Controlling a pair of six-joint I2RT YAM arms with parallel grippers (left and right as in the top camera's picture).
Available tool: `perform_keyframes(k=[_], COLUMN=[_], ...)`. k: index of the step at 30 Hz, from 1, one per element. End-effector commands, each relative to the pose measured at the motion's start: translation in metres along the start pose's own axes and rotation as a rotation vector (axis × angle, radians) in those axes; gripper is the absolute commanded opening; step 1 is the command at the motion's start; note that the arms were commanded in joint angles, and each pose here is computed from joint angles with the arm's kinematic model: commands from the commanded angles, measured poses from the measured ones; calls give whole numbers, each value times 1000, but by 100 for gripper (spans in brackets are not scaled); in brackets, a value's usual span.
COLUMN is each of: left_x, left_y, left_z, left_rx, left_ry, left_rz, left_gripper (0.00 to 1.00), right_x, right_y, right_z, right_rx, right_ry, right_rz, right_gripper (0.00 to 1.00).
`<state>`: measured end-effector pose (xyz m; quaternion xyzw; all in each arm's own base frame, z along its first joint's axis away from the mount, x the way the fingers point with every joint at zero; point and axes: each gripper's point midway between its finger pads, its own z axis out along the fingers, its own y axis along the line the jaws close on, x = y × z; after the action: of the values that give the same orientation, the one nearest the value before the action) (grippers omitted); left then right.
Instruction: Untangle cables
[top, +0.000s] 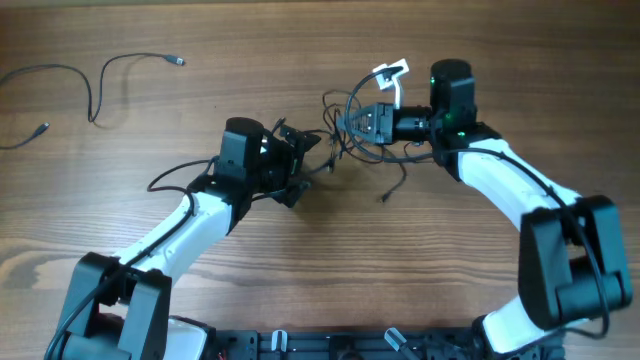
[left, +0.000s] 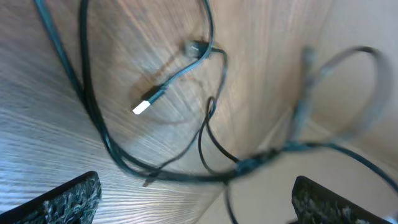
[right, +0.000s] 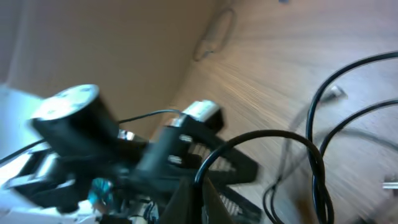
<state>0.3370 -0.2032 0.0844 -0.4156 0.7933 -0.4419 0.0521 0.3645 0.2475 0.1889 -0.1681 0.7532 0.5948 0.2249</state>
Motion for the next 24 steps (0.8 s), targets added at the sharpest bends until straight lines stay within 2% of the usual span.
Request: perform_keyframes(k=[1,3,8,12,15,19,24], left_x=[15,26,26,20,24,23,13], left_y=[-25,-39,-39,-33,-25,8,59], left_z=[1,3,8,8,10,12,3], left_rx=[87,142,135,108,75,-57,-270], left_ry=[13,26,-35,-62,-54,-57,-98], left_rz=[110,202,222,219,279,266,193], left_gripper=[100,100,100,100,99,98,95], right_x=[-5,-4,-3,-28,-52,-85,-143], right_y=[51,56,69,98,123,128,88], right_z=[-6,-4,2,-10,-27,-62,-138], right_rx=[-105,-114,-138,-181,-224,-192,20], right_ry=[20,24,30,-49,-138,-258,-534], right_rz=[-98,-111,-154,-250,-349,-435,-405], right_gripper=[4,5,5,5,5,5,5])
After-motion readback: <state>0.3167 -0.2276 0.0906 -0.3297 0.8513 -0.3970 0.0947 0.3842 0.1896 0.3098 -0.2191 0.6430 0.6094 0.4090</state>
